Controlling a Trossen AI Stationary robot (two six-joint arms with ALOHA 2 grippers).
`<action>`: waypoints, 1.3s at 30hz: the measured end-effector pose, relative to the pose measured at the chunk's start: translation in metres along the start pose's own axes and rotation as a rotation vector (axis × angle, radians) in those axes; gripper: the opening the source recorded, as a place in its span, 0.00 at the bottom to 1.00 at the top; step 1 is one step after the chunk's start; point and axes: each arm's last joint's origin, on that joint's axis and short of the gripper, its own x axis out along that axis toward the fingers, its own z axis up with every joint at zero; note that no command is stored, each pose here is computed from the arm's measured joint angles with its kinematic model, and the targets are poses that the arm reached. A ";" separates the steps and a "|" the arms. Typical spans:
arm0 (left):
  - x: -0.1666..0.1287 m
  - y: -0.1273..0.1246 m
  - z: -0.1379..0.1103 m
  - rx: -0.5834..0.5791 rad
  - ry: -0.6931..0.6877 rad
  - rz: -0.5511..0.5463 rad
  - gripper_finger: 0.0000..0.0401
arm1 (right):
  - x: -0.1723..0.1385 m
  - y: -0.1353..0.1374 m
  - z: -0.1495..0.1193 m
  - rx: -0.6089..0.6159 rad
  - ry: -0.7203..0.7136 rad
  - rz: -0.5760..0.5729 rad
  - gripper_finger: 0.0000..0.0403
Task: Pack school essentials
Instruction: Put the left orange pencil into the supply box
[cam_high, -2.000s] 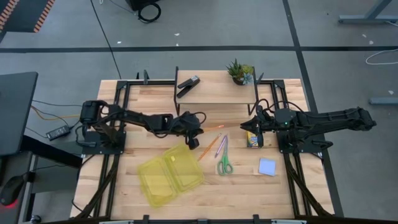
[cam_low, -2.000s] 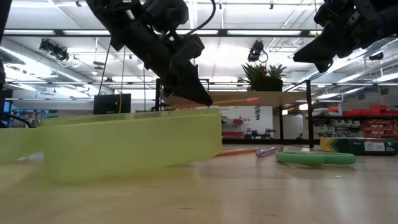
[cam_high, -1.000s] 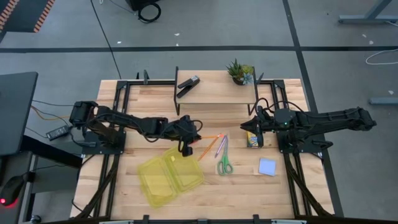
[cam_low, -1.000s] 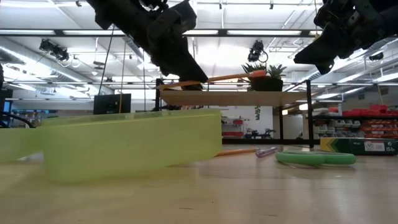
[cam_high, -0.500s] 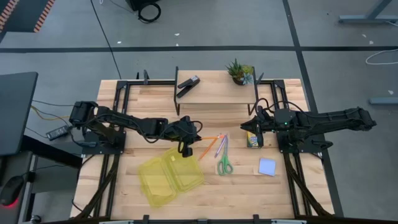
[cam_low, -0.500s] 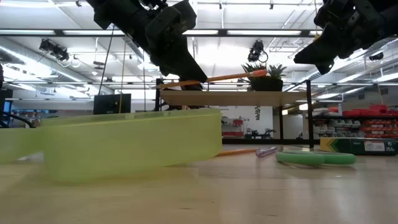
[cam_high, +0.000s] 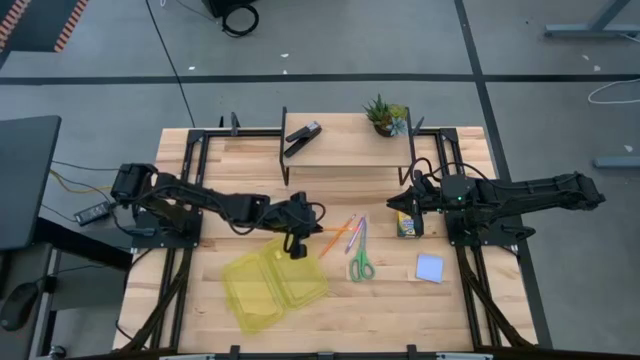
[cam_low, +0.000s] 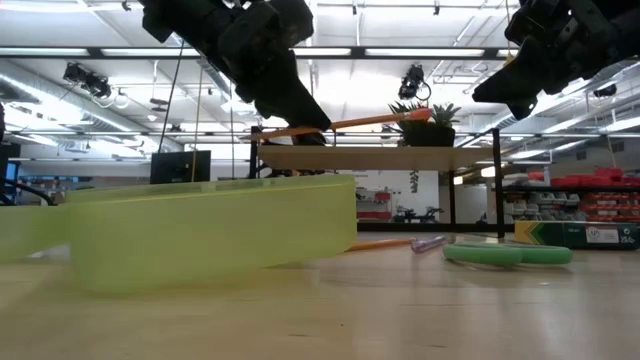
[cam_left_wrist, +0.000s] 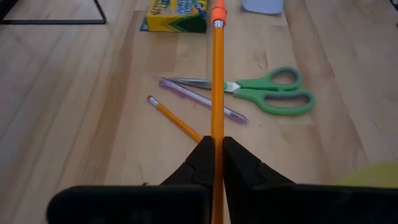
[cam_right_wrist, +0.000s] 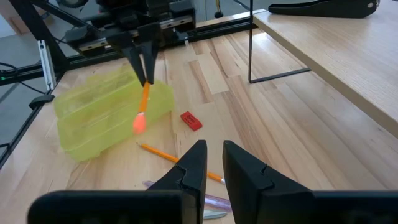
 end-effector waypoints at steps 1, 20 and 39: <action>0.000 -0.001 0.000 0.004 0.002 -0.004 0.05 | 0.000 0.000 0.000 0.000 0.000 0.000 0.15; -0.004 -0.022 -0.009 0.114 0.070 -0.053 0.04 | 0.000 0.000 0.000 -0.015 0.000 0.000 0.15; -0.014 -0.060 -0.017 0.295 0.082 -0.166 0.04 | 0.000 -0.001 0.000 -0.010 -0.007 -0.034 0.15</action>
